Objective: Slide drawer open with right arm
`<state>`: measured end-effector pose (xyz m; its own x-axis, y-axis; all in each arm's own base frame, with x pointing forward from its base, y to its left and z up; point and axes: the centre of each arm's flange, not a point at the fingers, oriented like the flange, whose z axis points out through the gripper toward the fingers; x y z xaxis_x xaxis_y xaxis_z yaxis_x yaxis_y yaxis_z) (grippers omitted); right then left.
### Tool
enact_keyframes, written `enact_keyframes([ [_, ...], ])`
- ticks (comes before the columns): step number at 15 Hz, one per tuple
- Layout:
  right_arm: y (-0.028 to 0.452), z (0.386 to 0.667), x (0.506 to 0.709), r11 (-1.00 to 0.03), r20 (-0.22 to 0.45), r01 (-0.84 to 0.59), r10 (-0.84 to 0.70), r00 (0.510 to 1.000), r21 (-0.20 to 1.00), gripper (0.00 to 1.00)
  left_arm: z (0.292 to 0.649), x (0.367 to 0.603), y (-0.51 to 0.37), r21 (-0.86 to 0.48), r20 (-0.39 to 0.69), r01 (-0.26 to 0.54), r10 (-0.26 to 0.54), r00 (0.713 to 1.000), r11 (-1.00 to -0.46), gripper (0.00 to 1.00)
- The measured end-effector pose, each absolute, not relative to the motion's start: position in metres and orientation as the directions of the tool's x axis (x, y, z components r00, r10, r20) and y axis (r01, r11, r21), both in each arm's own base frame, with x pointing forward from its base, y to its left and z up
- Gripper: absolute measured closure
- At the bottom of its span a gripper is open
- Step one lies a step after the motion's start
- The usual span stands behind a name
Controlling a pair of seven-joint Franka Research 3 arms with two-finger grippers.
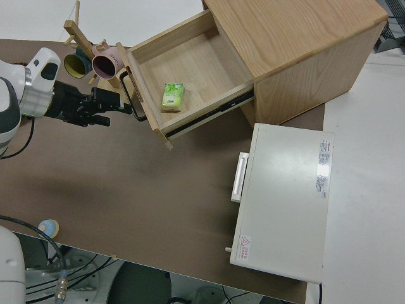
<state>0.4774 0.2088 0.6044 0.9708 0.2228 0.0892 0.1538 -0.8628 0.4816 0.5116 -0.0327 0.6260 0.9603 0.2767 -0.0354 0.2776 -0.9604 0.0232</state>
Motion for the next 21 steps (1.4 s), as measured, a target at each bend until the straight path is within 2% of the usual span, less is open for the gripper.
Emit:
enact_keyframes([
  [4, 0.14, 0.625, 0.483, -0.97, 0.061, 0.064, 0.081, 0.995, 0.235, 0.01, 0.626, 0.512, -0.033, 0.023, -0.035, 0.278, 0.277, 0.96, -0.96, 0.0],
  [10, 0.058, 0.625, 0.495, -0.999, 0.012, 0.002, 0.003, 1.0, 0.036, 0.01, 0.626, 0.512, -0.033, 0.023, -0.035, 0.278, 0.277, 0.96, -0.96, 0.0],
  [17, 0.007, 0.624, 0.497, -0.997, -0.004, -0.06, -0.06, 0.998, -0.056, 0.01, 0.626, 0.512, -0.033, 0.023, -0.035, 0.278, 0.277, 0.96, -0.96, 0.0],
  [21, 0.007, 0.618, 0.501, -0.996, -0.015, -0.059, -0.058, 0.998, -0.06, 0.01, 0.626, 0.512, -0.033, 0.023, -0.035, 0.278, 0.277, 0.96, -0.96, 0.0],
])
